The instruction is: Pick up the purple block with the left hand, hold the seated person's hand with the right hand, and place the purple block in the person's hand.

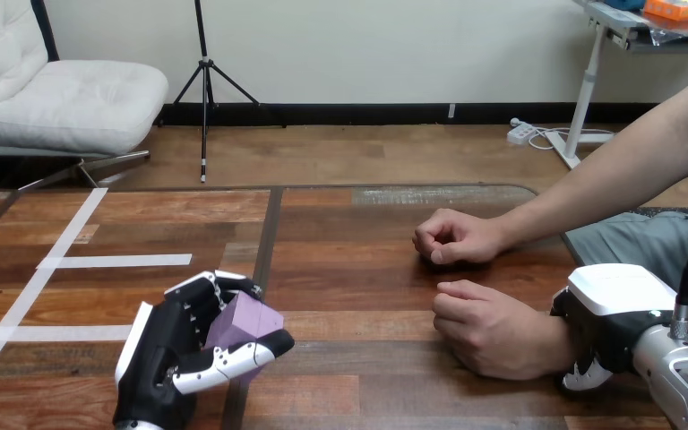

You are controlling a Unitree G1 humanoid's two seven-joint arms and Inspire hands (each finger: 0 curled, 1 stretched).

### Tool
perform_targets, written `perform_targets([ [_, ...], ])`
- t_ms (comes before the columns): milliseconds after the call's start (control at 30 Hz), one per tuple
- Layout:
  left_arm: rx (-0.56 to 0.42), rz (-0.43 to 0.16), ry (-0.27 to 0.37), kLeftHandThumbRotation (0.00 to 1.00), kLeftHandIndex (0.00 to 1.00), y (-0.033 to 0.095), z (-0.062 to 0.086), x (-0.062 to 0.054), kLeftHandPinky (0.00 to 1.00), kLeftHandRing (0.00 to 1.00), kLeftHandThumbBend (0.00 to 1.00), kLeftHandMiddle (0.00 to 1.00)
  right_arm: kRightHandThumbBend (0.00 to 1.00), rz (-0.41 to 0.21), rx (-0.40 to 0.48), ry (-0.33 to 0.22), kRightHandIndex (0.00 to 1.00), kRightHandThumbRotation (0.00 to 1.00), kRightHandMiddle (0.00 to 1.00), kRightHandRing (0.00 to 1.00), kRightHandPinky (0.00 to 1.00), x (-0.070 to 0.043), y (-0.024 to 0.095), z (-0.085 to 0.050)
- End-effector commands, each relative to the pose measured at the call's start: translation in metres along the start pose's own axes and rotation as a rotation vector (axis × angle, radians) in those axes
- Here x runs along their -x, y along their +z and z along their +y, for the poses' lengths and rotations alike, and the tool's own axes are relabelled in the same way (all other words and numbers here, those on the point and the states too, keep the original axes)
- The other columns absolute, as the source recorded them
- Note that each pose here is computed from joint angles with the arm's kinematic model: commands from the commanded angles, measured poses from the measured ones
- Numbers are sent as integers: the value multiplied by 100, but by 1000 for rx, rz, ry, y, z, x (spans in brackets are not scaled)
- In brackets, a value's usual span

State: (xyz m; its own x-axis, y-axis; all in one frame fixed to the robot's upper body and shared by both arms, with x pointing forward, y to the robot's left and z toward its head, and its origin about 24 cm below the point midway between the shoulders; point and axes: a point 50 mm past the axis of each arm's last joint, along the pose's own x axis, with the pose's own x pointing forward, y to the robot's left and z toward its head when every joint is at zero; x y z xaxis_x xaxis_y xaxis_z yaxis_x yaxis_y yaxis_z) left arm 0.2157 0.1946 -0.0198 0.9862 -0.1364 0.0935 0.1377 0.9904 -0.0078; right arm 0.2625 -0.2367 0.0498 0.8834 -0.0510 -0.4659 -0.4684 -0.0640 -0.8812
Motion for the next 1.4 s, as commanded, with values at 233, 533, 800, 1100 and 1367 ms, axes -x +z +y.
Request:
perform_targets([
  [233, 0, -146, -49, 11, 48, 27, -11, -25, 33, 39, 91, 47, 70, 30, -27, 41, 62, 0, 54, 47, 38, -2, -7, 11],
  [533, 9, -160, -56, 12, 48, 31, -15, -28, 33, 39, 91, 47, 72, 35, -29, 49, 62, 0, 55, 48, 39, -3, -8, 11],
  [800, -1, -166, -63, 13, 49, 34, -18, -32, 34, 39, 91, 47, 72, 37, -33, 48, 62, 0, 56, 50, 41, -2, -7, 11],
  [1100, -15, -167, -61, 14, 49, 35, -21, -35, 34, 40, 90, 48, 72, 31, -29, 36, 62, 0, 55, 48, 40, -2, -7, 12],
  [1367, -12, -163, -59, 14, 49, 34, -23, -38, 35, 40, 90, 48, 73, 31, -40, 38, 61, 0, 56, 49, 41, -2, -8, 11],
])
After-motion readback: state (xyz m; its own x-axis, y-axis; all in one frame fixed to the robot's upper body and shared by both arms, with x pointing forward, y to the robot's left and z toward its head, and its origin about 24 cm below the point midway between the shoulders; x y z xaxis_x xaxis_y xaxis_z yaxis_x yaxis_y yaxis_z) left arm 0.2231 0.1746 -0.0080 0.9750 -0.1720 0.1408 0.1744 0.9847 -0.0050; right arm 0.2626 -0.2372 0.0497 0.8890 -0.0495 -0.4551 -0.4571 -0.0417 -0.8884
